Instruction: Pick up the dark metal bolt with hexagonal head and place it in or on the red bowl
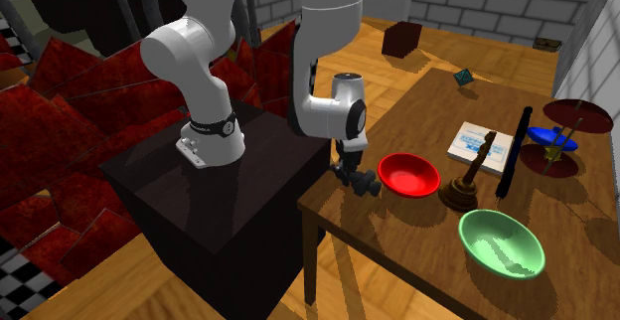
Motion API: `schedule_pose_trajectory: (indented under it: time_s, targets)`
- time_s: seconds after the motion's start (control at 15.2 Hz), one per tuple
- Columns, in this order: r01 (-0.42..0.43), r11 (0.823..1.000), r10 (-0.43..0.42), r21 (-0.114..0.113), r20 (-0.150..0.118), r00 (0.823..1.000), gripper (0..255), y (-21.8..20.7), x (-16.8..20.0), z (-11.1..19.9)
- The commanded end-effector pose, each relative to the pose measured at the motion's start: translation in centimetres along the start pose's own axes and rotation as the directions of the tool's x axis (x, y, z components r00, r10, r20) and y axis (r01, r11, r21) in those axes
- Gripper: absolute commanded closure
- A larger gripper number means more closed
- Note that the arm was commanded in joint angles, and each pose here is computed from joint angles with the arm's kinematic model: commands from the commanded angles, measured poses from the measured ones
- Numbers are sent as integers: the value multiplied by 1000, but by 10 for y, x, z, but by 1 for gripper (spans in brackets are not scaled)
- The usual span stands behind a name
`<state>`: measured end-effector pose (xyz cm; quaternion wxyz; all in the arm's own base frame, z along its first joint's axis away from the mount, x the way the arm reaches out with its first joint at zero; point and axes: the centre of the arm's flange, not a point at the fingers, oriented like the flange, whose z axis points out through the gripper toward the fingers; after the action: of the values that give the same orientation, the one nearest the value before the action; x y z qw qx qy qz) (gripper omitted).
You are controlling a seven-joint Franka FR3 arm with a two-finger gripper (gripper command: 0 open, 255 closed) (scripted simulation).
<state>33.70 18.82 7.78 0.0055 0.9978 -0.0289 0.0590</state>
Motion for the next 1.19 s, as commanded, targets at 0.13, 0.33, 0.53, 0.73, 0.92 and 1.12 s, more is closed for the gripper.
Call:
schedule_pose_trajectory:
  time_s: [0.13,0.33,0.53,0.73,0.92,1.12]
  targets:
    - [-4,1000,4,-27,-1,1000,255,4,1,-11]
    - [-4,1000,4,-27,-1,1000,255,5,3,-26]
    - [-4,1000,4,-27,-1,1000,255,5,5,-42]
    - [-4,1000,4,-27,-1,1000,255,5,7,-58]
    - [-4,1000,4,-27,-1,1000,255,5,9,-74]
    - [-4,1000,4,-27,-1,1000,255,5,11,-89]
